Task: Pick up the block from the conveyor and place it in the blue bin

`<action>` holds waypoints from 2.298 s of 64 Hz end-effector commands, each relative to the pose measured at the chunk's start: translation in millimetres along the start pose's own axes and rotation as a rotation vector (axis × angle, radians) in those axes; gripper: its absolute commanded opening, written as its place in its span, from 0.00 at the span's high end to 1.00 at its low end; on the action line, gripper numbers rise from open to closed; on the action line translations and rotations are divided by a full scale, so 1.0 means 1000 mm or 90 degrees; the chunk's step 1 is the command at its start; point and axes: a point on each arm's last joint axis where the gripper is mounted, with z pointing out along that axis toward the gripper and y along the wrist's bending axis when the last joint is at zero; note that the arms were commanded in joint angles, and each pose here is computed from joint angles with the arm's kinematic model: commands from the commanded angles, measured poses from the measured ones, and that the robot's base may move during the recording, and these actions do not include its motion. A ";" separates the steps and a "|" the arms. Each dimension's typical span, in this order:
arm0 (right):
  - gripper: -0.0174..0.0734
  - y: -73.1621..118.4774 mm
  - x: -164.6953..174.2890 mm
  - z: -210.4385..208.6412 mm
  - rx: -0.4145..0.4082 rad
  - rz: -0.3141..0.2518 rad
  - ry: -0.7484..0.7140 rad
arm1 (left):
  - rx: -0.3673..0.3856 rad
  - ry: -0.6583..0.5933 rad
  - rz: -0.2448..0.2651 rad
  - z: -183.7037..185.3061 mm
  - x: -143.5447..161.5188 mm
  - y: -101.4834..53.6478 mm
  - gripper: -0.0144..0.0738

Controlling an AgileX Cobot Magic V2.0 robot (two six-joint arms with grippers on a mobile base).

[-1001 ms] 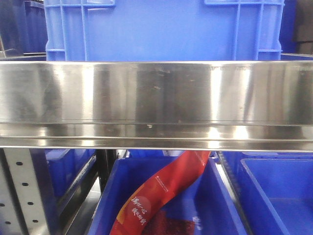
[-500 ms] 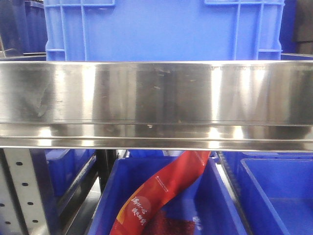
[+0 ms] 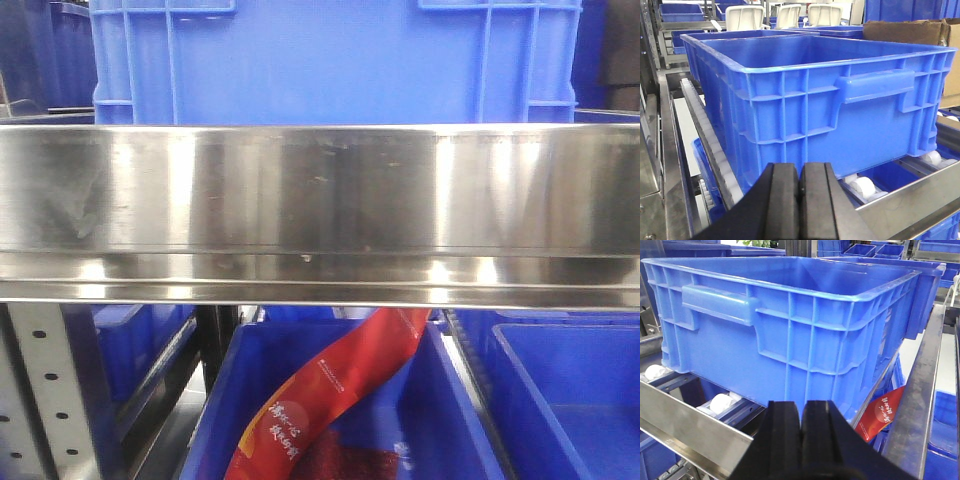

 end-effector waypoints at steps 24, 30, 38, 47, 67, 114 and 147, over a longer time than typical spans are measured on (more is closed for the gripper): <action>0.99 0.000 -0.002 -0.001 0.002 -0.011 -0.021 | -0.144 -0.052 -0.009 -0.038 0.041 0.017 0.96; 0.99 0.000 -0.002 -0.001 0.002 -0.011 -0.021 | -0.200 -0.058 -0.011 -0.048 0.066 0.020 0.96; 0.99 0.000 -0.002 -0.001 0.002 -0.011 -0.021 | -0.266 -0.072 -0.011 -0.058 0.096 0.022 0.96; 0.99 0.000 -0.002 -0.001 0.002 -0.011 -0.021 | -0.310 -0.058 -0.017 -0.057 0.126 0.025 0.96; 0.99 0.000 -0.003 -0.001 0.002 -0.011 -0.025 | -0.320 -0.082 -0.011 -0.056 0.129 0.027 0.96; 0.99 0.000 -0.003 -0.001 0.003 -0.015 -0.032 | -0.320 -0.082 -0.011 -0.056 0.129 0.027 0.96; 0.99 -0.029 0.063 -0.029 0.276 0.021 -0.140 | -0.320 -0.082 -0.011 -0.056 0.129 0.027 0.96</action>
